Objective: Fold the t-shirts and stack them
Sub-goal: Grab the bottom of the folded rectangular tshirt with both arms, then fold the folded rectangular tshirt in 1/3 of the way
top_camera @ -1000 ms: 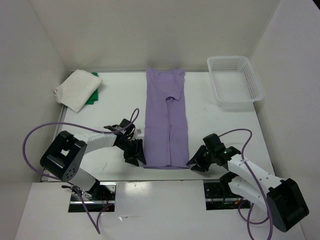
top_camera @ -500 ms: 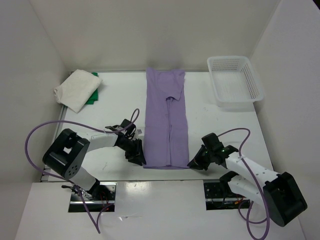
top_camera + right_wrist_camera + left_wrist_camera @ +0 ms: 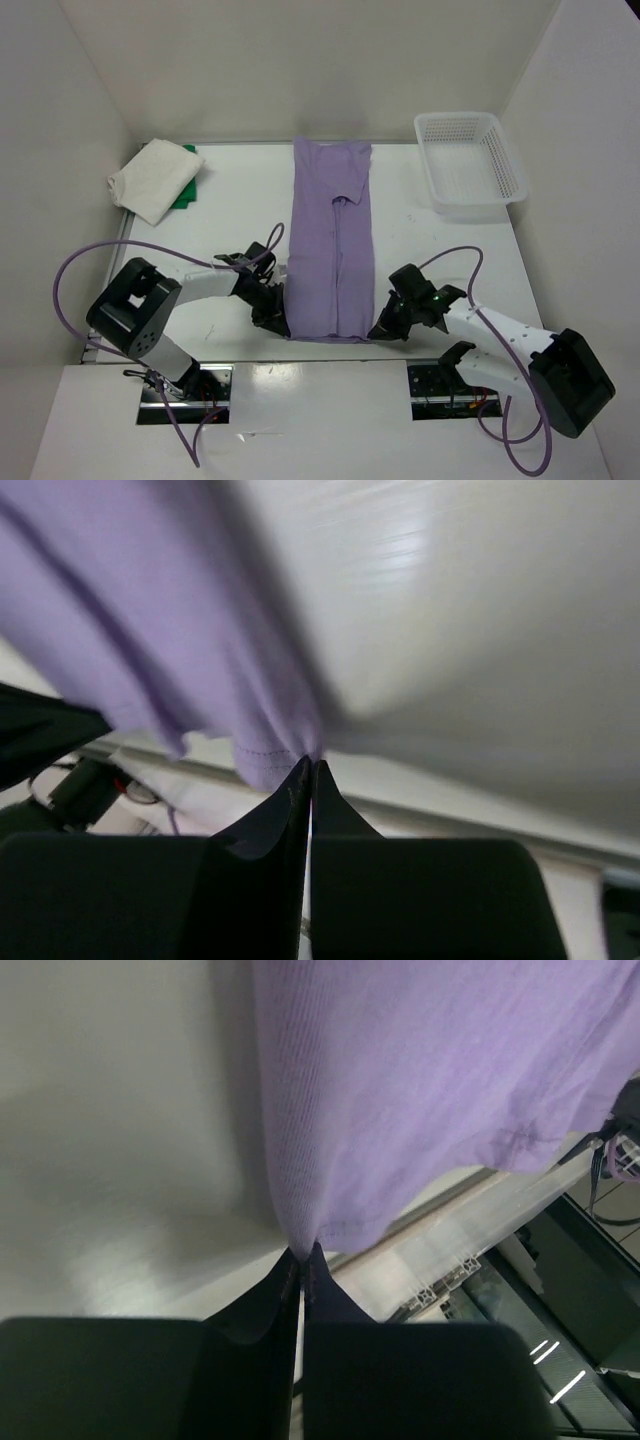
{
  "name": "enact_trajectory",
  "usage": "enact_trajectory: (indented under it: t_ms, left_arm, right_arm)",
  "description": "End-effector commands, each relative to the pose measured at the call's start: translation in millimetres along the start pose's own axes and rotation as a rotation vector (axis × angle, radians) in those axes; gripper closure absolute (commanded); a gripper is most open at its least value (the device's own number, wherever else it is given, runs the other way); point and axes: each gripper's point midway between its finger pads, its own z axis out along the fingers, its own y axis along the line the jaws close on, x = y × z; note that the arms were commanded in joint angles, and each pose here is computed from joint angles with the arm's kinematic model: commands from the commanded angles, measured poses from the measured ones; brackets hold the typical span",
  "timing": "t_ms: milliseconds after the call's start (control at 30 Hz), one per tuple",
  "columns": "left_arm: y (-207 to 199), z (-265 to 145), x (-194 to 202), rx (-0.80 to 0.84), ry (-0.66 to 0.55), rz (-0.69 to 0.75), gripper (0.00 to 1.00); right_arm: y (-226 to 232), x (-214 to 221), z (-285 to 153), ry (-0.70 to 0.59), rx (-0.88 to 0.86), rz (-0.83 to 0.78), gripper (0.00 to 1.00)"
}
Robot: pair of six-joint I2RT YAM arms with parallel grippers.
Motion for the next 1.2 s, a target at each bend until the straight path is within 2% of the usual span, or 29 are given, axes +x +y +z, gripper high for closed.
enact_trajectory:
  t_ms: [0,67,200,367,400,467,500,567,600,767,900,1033,1167]
  left_arm:
    - [-16,-24,5,0.037,-0.010,0.019,1.00]
    - [-23,-48,-10,0.065,-0.077,-0.017,1.00]
    - [-29,-86,-61,0.103,-0.205,-0.045,1.00]
    - [-46,-115,-137,0.111,-0.372,-0.027,1.00]
    - [-54,-118,-151,0.129,-0.402,-0.011,1.00]
    - [-57,-115,-177,0.127,-0.430,-0.033,1.00]
    - [-72,-126,-196,0.157,-0.480,-0.002,1.00]
    - [-71,-122,-221,0.136,-0.516,-0.015,1.00]
    - [-70,-125,-239,0.126,-0.544,-0.019,1.00]
    - [-63,-130,-290,0.114,-0.618,-0.045,1.00]
    - [-56,-116,-318,0.117,-0.608,-0.056,1.00]
    - [-52,-109,-337,0.104,-0.629,-0.056,0.99]
    - [-59,-101,-360,0.154,-0.639,-0.036,0.92]
  right_arm:
    - [40,0,-28,-0.015,-0.072,-0.054,1.00]
    - [49,-10,-43,-0.050,-0.061,-0.072,1.00]
    - [63,-59,-60,-0.147,-0.083,-0.132,1.00]
    - [108,-150,-81,-0.310,-0.122,-0.203,1.00]
    - [109,-167,-68,-0.304,-0.095,-0.230,1.00]
    - [130,-205,-76,-0.383,-0.094,-0.259,1.00]
    - [125,-220,-60,-0.370,-0.054,-0.248,1.00]
    - [144,-245,-63,-0.404,-0.070,-0.292,1.00]
    - [139,-260,-50,-0.409,-0.037,-0.283,1.00]
    - [161,-302,-39,-0.428,-0.053,-0.307,1.00]
    - [176,-331,-29,-0.470,-0.052,-0.320,1.00]
    - [166,-346,3,-0.433,-0.003,-0.311,1.00]
    - [167,-363,4,-0.458,0.021,-0.298,1.00]
